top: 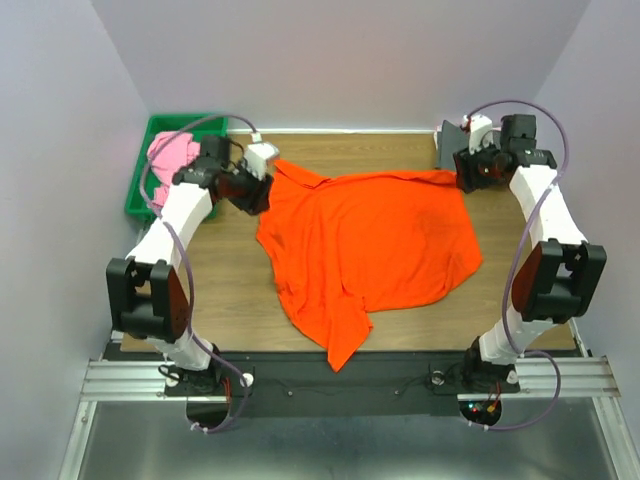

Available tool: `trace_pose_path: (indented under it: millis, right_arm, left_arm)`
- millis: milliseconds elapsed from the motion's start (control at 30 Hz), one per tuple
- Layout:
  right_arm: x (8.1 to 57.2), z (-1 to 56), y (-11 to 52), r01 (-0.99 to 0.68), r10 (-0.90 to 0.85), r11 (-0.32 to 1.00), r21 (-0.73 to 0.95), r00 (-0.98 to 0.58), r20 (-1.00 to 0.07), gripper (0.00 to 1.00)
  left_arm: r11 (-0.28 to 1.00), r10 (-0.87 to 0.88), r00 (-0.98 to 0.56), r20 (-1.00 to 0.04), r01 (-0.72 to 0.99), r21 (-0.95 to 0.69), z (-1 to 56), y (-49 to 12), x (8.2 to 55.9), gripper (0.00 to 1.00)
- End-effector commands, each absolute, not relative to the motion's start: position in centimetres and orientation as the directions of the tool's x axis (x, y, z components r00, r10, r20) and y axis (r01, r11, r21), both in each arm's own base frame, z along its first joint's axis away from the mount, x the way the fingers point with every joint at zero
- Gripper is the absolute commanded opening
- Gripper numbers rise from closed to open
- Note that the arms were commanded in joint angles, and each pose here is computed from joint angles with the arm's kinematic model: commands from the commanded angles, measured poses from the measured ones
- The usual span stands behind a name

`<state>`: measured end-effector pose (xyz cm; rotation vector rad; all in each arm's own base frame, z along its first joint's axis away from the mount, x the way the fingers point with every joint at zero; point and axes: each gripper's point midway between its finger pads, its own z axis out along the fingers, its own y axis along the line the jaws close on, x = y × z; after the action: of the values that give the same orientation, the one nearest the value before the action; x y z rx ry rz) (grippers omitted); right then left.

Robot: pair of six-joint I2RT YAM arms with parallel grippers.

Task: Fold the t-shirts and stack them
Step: Flatten the tshirt out

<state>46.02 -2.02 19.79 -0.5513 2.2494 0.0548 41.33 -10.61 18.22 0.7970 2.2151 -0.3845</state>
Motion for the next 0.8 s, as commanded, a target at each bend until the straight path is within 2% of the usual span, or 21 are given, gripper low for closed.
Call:
trace_pose_path:
  millis: [0, 167, 233, 300, 400, 500, 633, 767]
  right_arm:
    - [36.9, 13.6, 0.7, -0.493, -0.368, 0.860, 0.128, -0.776, -0.513, 0.57]
    - [32.3, 9.3, 1.4, -0.476, -0.371, 0.853, 0.216, -0.842, -0.391, 0.45]
    - [31.6, 7.8, 1.2, -0.463, -0.371, 0.860, 0.213, -0.856, -0.359, 0.43]
    - [30.8, 6.0, 0.6, -0.454, -0.381, 0.868, 0.202, -0.870, -0.313, 0.41]
    - [29.7, 4.2, -0.3, -0.450, -0.402, 0.876, 0.174, -0.880, -0.253, 0.37]
    - [28.2, 2.9, -2.0, -0.472, -0.450, 0.875, 0.105, -0.874, -0.181, 0.34]
    - [28.4, 4.1, -3.1, -0.463, -0.449, 0.886, 0.035, -0.874, -0.185, 0.28]
    - [29.4, 6.9, -2.9, -0.445, -0.427, 0.895, 0.029, -0.874, -0.232, 0.22]
  left_arm:
    - [0.585, 0.575, -0.516, -0.634, 0.802, -0.121, 13.3, -14.9, 32.5, 0.55]
    - [0.510, 0.666, -0.481, -0.569, 0.851, -0.124, 9.7, -17.4, 28.2, 0.55]
    - [0.496, 0.688, -0.467, -0.556, 0.861, -0.110, 8.8, -17.8, 27.9, 0.55]
    - [0.494, 0.730, -0.475, -0.491, 0.863, -0.102, 6.4, -17.5, 27.1, 0.55]
    - [0.513, 0.772, -0.505, -0.385, 0.854, -0.091, 3.1, -15.9, 26.4, 0.51]
    - [0.524, 0.802, -0.520, -0.295, 0.849, -0.070, 1.1, -13.7, 25.2, 0.40]
    - [0.519, 0.825, -0.519, -0.225, 0.852, -0.061, 0.3, -11.7, 23.6, 0.34]
    - [0.518, 0.830, -0.517, -0.210, 0.854, -0.055, 0.1, -11.1, 22.9, 0.31]
